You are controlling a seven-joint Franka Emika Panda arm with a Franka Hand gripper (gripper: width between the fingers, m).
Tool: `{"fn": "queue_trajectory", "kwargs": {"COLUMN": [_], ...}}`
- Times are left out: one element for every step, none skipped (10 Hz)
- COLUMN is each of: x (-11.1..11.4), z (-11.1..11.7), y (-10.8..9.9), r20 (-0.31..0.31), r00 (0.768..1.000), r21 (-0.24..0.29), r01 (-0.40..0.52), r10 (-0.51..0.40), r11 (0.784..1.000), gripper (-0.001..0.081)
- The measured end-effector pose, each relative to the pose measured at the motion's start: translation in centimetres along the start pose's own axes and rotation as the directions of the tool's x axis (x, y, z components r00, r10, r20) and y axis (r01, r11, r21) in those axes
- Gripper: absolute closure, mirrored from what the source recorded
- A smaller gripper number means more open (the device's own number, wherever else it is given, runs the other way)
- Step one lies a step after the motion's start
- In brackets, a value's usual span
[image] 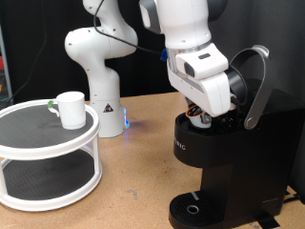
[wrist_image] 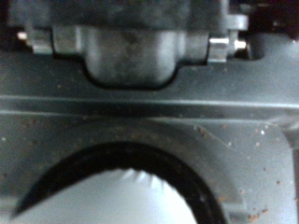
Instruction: Make a cup of coffee with the keurig machine
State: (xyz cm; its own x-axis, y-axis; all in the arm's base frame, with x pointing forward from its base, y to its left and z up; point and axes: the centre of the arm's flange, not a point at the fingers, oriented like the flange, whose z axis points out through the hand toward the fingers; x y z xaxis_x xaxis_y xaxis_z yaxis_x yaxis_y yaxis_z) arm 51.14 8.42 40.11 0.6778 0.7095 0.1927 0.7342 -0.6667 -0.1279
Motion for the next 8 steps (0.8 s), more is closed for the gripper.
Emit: {"fn": "queue_trajectory", "kwargs": {"x": [-0.11,-0.19,-0.19,-0.17,-0.19,-0.24,-0.32,-0.52], "z": [0.36,0.79,0.95,0.90,0.88,0.82,0.65,0.19], "y": [0.17,0.34,0.45,0.50,0.54,0.58,0.68,0.86], "r20": [0.008,0.014,0.012,0.009,0.009,0.006,-0.005,-0.025], "r00": [1.000,1.000,1.000,1.000,1.000,1.000,1.000,0.999], "r21": [-0.003,-0.004,-0.008,-0.011,-0.011,-0.010,-0.004,0.007], "r01": [0.001,0.000,-0.002,-0.002,-0.003,-0.006,-0.014,-0.023], "r10": [-0.001,0.000,0.002,0.002,0.003,0.006,0.014,0.024], "r11": [1.000,1.000,1.000,1.000,1.000,1.000,1.000,1.000], "gripper": [0.0371,0.0241,0.0241,0.0057,0.0057,0.0008,0.0008,0.0001]}}
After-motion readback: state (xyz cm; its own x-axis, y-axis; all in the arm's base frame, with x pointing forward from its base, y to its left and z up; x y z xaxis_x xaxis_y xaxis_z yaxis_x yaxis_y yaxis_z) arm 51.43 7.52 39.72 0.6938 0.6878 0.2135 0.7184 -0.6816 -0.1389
